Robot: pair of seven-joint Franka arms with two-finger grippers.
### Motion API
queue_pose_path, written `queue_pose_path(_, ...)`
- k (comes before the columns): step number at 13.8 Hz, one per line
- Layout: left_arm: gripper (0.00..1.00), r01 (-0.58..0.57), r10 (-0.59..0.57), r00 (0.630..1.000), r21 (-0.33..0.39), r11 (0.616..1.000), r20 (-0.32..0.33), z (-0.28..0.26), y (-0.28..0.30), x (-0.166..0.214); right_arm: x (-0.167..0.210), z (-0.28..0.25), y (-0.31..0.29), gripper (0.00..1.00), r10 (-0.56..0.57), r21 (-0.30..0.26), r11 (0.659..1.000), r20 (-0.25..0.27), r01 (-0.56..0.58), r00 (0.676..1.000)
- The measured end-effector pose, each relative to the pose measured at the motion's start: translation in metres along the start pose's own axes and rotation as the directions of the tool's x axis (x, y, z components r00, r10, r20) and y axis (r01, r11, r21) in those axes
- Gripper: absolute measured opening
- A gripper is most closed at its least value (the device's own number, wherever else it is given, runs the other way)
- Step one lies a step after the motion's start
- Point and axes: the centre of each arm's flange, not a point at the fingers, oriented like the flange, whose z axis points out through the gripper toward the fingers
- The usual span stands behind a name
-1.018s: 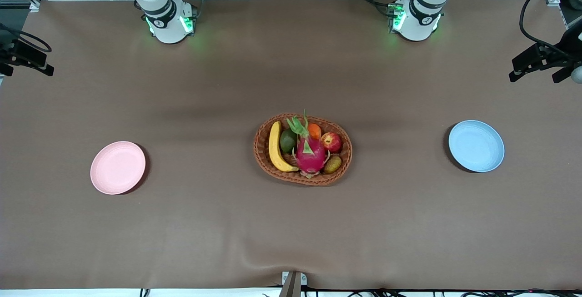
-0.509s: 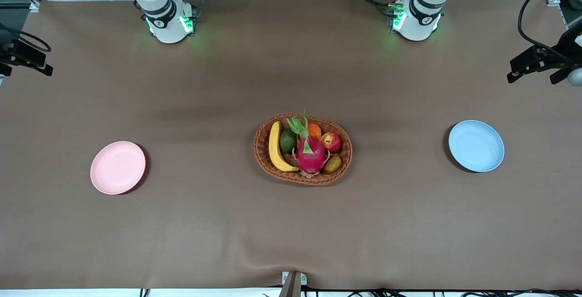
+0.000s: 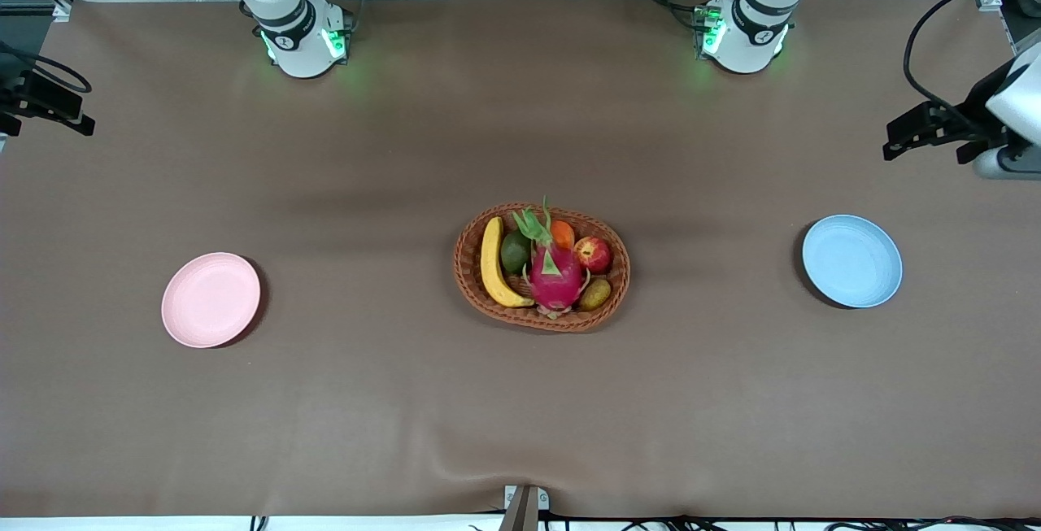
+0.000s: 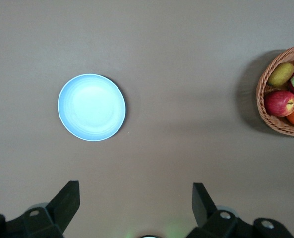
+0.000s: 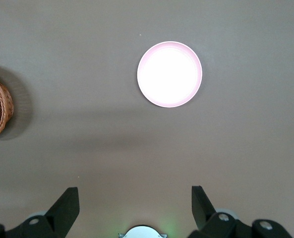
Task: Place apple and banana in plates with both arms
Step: 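Move the left gripper over the blue plate toward the fruit basket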
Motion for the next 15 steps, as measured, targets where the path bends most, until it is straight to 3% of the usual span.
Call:
queue_pose_path(8, 1.00, -0.085, 0.088, 0.988, -0.029, 0.996, 0.130, 0.074, 0.050, 0.033, 0.000, 0.002, -0.003, 1.00, -0.005, 0.000, 1.000, 0.004, 0.005, 1.000)
queue_pose_path(15, 1.00, -0.252, 0.255, 0.964, -0.045, 0.967, 0.074, 0.139, 0.147, 0.040, 0.001, 0.005, -0.009, 1.00, -0.017, -0.001, 1.000, 0.012, 0.017, 1.000)
